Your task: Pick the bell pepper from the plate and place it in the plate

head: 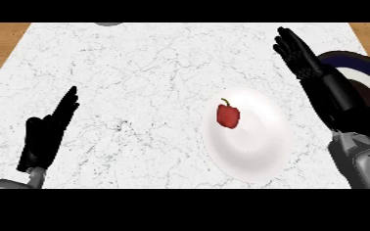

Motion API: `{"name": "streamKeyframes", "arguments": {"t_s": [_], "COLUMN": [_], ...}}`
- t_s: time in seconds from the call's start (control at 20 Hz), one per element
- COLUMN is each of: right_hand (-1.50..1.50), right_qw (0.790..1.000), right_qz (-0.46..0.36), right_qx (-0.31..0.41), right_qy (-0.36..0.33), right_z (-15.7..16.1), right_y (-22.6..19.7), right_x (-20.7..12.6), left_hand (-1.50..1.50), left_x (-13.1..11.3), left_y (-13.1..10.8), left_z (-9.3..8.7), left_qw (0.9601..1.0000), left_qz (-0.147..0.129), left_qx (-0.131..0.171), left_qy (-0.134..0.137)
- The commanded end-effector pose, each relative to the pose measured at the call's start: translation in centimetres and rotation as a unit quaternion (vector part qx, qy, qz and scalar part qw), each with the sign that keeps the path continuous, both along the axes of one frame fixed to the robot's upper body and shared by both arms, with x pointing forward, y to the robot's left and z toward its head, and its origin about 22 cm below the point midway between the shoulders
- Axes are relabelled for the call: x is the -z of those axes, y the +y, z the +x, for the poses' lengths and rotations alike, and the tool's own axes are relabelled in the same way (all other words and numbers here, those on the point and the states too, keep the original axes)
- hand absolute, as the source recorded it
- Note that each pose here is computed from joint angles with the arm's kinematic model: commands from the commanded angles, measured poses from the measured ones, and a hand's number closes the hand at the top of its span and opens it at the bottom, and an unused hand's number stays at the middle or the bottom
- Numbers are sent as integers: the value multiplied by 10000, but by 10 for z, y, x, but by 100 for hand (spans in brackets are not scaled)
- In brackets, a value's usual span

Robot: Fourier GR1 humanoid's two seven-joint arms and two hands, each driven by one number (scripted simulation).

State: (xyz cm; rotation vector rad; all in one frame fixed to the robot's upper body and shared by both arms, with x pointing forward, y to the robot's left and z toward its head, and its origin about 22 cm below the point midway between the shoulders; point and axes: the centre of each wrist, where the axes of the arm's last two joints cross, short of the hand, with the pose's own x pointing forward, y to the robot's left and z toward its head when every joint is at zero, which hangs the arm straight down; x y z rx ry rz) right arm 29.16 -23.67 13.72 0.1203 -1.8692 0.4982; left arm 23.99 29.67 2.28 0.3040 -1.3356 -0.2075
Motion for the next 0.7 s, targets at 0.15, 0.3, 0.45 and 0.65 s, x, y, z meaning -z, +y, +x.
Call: {"name": "streamKeyframes", "arguments": {"t_s": [0.15, 0.3, 0.45, 0.65], "right_hand": [150, 150, -150, -150], "right_qw": [9758, 9428, 8840, 8723], "right_qz": [1184, -1669, 840, 1472], "right_qx": [1542, 2772, 4506, 4402], "right_qy": [-1000, -801, -918, -1537], "right_z": [1, -9, -18, -35], "right_y": [-46, -116, -101, -60], "right_x": [-5, -4, 60, 109], "left_hand": [0, 0, 0, 0], "left_x": [31, 32, 47, 47], "left_y": [-14, -26, -42, -54], "left_z": [-12, -16, -26, -15], "left_qw": [9938, 9907, 9847, 9830], "left_qz": [-848, -1180, -1566, -1644], "left_qx": [-404, -360, -209, -34], "left_qy": [587, 567, 740, 811]}}
